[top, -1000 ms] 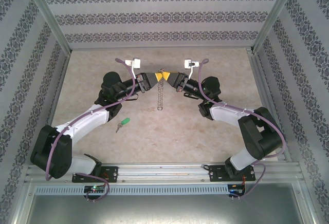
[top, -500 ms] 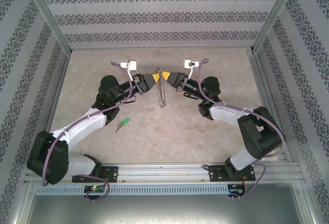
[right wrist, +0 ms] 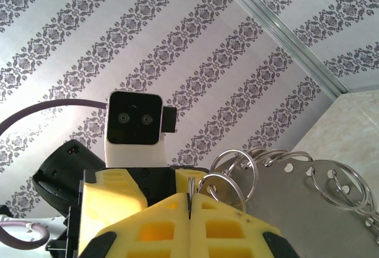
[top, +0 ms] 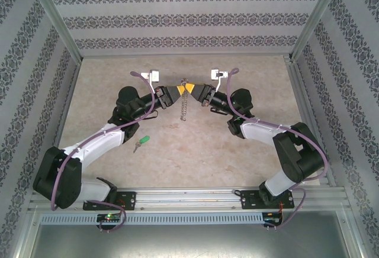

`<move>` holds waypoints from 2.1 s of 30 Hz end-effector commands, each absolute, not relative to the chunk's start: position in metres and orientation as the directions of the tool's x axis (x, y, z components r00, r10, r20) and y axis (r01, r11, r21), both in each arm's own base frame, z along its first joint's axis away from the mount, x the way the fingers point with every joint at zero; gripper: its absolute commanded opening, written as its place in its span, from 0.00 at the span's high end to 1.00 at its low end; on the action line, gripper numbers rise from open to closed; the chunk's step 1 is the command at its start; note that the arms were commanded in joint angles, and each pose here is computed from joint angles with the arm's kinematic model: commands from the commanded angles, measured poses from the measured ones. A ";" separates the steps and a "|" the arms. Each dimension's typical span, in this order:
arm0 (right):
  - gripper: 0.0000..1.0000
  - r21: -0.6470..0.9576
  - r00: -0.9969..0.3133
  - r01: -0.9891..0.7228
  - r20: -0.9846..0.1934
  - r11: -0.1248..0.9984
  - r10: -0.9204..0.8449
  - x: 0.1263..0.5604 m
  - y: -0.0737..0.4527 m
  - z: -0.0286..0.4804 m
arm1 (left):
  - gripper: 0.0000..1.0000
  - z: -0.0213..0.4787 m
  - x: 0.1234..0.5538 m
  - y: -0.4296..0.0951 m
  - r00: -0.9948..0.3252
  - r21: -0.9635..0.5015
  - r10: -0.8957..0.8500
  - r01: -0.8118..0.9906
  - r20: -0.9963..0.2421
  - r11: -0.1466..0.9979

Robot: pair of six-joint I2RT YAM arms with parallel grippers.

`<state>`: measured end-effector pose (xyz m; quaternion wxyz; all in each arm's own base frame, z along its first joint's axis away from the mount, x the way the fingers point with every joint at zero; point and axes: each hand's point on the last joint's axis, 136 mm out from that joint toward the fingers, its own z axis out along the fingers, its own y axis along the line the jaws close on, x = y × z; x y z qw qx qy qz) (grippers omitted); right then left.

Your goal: Put the keys on the keyring

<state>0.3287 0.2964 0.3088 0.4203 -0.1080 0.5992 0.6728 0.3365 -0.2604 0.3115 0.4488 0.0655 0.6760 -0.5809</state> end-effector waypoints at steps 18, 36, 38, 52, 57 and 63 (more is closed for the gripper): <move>1.00 0.656 -0.583 -0.755 -0.681 0.015 0.443 0.319 0.304 0.331 | 0.78 0.332 0.334 -0.266 -0.550 -0.695 -0.453 0.666 -0.702 0.270; 0.65 0.676 -0.592 -0.736 -0.669 0.039 0.450 0.324 0.297 0.326 | 1.00 0.328 0.330 -0.270 -0.552 -0.675 -0.410 0.688 -0.726 0.268; 0.56 0.684 -0.588 -0.727 -0.663 0.056 0.463 0.327 0.286 0.323 | 1.00 0.328 0.327 -0.272 -0.549 -0.658 -0.381 0.703 -0.744 0.271; 0.52 0.703 -0.596 -0.696 -0.680 0.146 0.428 0.311 0.258 0.303 | 1.00 0.322 0.311 -0.278 -0.480 -0.527 -0.219 0.794 -0.850 0.305; 0.52 0.707 -0.595 -0.680 -0.686 0.192 0.418 0.309 0.254 0.292 | 1.00 0.323 0.313 -0.269 -0.385 -0.451 -0.242 0.812 -0.891 0.369; 0.52 0.720 -0.612 -0.649 -0.687 0.246 0.392 0.306 0.251 0.273 | 1.00 0.324 0.313 -0.252 -0.215 -0.334 -0.291 0.822 -0.932 0.461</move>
